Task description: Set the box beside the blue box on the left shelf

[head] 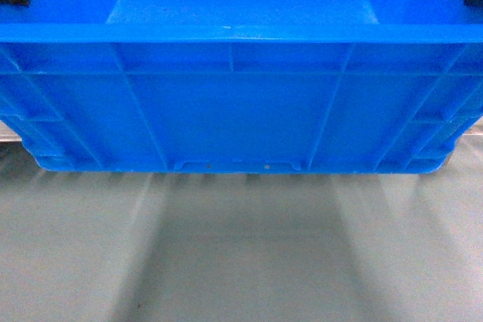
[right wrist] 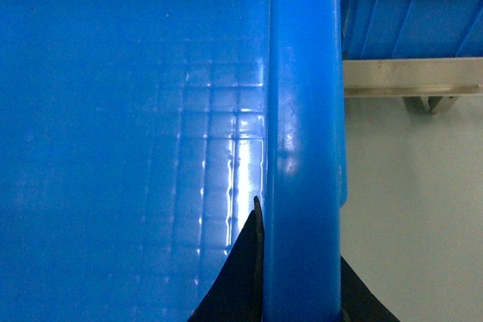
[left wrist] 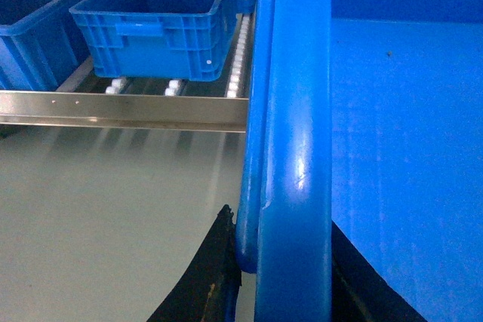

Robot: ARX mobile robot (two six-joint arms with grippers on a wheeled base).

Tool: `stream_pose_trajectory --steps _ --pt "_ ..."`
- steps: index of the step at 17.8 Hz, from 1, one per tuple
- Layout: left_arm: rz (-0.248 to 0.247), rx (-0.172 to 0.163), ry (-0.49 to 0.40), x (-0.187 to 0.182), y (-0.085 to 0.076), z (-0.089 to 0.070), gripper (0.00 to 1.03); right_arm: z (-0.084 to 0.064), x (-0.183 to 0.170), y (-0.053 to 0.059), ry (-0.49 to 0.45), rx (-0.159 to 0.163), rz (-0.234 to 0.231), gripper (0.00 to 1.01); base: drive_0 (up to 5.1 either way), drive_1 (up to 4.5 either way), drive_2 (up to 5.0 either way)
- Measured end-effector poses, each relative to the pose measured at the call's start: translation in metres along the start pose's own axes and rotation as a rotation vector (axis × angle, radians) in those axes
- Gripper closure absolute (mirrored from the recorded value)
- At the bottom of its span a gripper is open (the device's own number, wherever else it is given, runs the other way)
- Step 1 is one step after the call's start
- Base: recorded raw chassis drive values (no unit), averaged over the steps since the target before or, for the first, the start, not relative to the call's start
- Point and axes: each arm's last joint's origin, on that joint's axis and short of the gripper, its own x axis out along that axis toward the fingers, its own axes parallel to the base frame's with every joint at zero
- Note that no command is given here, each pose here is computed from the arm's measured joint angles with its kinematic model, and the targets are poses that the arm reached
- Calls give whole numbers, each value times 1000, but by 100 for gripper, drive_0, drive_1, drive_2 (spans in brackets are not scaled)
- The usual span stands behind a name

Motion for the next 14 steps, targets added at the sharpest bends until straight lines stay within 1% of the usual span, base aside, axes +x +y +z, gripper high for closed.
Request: stream_pose_trajectory --steps 14 --pt "0 0 0 0 0 0 84 0 0 0 0 0 0 94 0 0 0"
